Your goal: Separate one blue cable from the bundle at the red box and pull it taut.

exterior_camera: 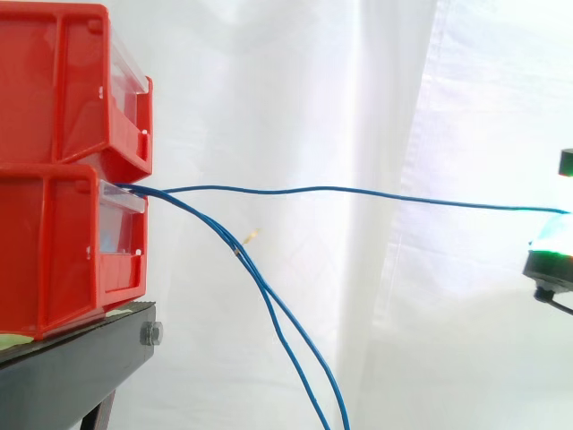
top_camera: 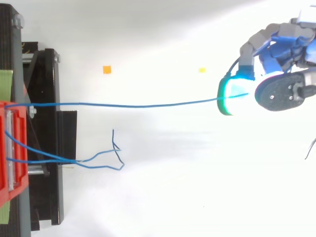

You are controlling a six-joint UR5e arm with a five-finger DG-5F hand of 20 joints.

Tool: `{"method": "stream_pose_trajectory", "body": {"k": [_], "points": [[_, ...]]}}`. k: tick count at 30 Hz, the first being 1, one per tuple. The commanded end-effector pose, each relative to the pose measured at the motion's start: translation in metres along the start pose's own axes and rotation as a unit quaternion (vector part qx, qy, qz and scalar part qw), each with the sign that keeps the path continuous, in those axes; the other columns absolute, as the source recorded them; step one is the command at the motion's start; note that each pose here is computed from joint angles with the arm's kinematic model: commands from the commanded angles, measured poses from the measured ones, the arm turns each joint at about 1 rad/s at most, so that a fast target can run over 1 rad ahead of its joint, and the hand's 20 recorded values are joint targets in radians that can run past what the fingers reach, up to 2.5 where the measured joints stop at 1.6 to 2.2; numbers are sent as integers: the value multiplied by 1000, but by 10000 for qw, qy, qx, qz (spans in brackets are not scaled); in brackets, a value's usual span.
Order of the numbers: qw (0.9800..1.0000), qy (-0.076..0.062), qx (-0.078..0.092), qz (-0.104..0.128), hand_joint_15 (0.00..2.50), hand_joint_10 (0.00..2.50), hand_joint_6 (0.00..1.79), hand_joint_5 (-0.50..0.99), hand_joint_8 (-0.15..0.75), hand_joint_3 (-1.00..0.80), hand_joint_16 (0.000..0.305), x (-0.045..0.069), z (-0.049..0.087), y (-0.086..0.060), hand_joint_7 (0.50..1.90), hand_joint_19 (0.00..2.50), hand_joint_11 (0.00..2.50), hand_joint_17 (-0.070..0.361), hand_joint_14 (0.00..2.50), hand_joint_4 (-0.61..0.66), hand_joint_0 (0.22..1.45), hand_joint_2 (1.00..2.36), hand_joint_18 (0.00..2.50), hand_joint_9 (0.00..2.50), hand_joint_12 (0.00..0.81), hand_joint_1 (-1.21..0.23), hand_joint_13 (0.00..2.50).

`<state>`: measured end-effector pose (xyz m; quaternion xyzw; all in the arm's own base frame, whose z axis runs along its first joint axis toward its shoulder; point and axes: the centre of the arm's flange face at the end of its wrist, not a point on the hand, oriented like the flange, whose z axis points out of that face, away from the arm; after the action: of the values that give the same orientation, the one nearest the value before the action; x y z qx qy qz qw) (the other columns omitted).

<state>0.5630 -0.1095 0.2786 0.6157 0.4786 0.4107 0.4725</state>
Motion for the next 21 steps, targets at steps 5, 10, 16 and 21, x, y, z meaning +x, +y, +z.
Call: {"method": "stream_pose_trajectory", "body": {"k": [5,10,16,21], "points": [[9999,31,10,128,1077,2500,960,-154,256,-70,47,-2,-11,-24,959,1424,1045,106,2500,-137,676,1008,928,567,333,-754,749],[9999,49,-10,146,1072,2500,960,-154,251,-70,47,-3,-16,-32,960,1424,1045,105,2500,-138,676,1008,926,566,333,-755,750],[9999,59,-31,130,1096,2500,960,-153,259,-71,47,-4,-17,-36,960,1413,1043,105,2500,-138,676,1008,928,569,342,-755,753],[9968,-181,-777,59,1070,2500,960,-153,254,-72,47,-8,-42,-18,963,1392,1047,106,2500,-137,677,1007,924,569,338,-756,753]]}}
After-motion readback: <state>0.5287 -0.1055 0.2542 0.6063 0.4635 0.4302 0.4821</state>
